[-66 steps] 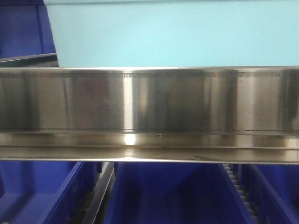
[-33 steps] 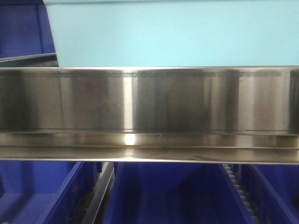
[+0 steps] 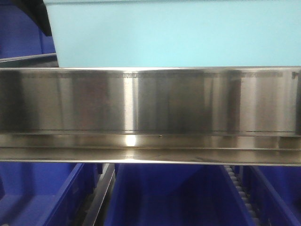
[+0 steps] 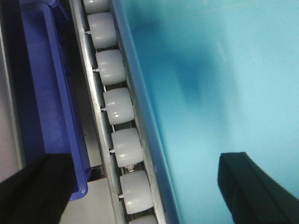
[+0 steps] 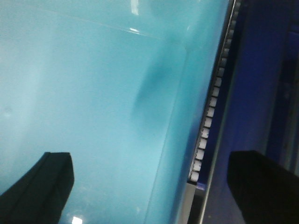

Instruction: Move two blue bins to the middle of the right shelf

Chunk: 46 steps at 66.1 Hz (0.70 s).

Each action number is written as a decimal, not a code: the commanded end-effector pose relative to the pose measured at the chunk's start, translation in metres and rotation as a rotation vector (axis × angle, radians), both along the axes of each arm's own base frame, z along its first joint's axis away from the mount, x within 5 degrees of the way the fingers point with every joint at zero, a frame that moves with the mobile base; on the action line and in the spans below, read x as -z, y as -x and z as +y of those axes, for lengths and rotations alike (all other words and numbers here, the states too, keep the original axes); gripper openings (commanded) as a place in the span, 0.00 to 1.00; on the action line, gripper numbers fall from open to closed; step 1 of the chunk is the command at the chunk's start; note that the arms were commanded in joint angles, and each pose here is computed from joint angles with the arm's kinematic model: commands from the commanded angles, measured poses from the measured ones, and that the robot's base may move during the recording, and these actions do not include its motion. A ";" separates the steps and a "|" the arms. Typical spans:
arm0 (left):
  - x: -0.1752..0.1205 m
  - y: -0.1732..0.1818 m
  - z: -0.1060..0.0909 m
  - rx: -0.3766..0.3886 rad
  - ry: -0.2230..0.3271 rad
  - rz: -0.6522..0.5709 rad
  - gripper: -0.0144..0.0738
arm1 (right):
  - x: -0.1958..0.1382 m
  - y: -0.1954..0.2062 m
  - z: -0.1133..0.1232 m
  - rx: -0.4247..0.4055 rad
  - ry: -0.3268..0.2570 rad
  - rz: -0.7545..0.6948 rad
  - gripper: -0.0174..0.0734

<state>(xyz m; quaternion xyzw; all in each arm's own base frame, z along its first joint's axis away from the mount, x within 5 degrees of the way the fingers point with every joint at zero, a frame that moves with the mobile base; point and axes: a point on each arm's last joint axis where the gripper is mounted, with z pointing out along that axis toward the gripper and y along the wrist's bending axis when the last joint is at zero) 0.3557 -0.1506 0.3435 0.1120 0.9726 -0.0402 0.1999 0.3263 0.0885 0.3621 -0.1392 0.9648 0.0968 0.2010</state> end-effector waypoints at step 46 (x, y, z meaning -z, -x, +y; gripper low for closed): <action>-0.002 0.000 -0.003 -0.001 0.015 -0.006 0.04 | 0.012 -0.011 0.003 0.021 0.000 0.031 0.02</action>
